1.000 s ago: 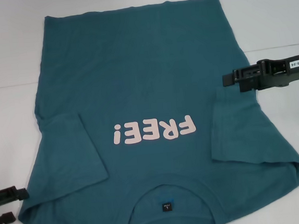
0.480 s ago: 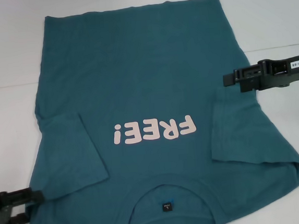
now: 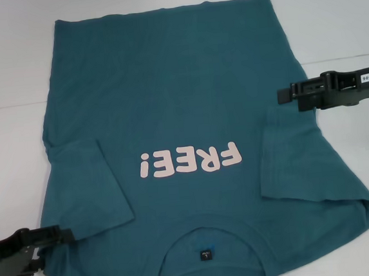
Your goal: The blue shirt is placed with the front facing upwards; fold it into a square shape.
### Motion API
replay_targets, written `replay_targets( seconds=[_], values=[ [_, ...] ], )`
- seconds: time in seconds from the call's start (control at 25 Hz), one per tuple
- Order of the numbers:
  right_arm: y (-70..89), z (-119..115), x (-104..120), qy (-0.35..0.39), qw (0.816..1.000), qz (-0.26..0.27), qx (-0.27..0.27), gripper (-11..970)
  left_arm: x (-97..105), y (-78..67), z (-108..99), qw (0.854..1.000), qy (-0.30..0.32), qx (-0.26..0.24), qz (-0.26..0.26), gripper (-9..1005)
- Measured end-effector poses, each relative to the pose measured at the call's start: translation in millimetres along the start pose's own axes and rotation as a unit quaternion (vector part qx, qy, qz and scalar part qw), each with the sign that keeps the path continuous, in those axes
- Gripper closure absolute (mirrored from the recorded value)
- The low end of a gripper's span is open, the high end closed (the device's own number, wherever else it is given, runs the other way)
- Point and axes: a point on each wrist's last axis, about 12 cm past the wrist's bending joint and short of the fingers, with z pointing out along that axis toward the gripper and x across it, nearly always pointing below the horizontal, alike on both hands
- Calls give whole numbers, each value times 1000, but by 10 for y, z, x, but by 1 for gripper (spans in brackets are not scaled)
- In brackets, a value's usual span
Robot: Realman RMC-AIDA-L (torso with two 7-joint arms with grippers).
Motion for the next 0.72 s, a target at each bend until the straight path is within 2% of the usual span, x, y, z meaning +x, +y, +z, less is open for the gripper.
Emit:
replay_targets(
  seconds=[0.28,0.48,0.68,0.72],
  values=[
    [-9,-21,-9,-7,1000,3,-2,156,-19,-15,7,1000,0,-4,-7,283],
    [-9,-23,-10,-7,1000,2,-2,156,-39,-69,12,1000,4,-1,7,292],
    [-20,-38,3,-7,1000,5,-3,156,-49,-90,17,1000,6,0,8,541],
    [-23,-42,6,-7,1000,5,-3,156,-51,-90,16,1000,6,-1,8,563]
  ],
)
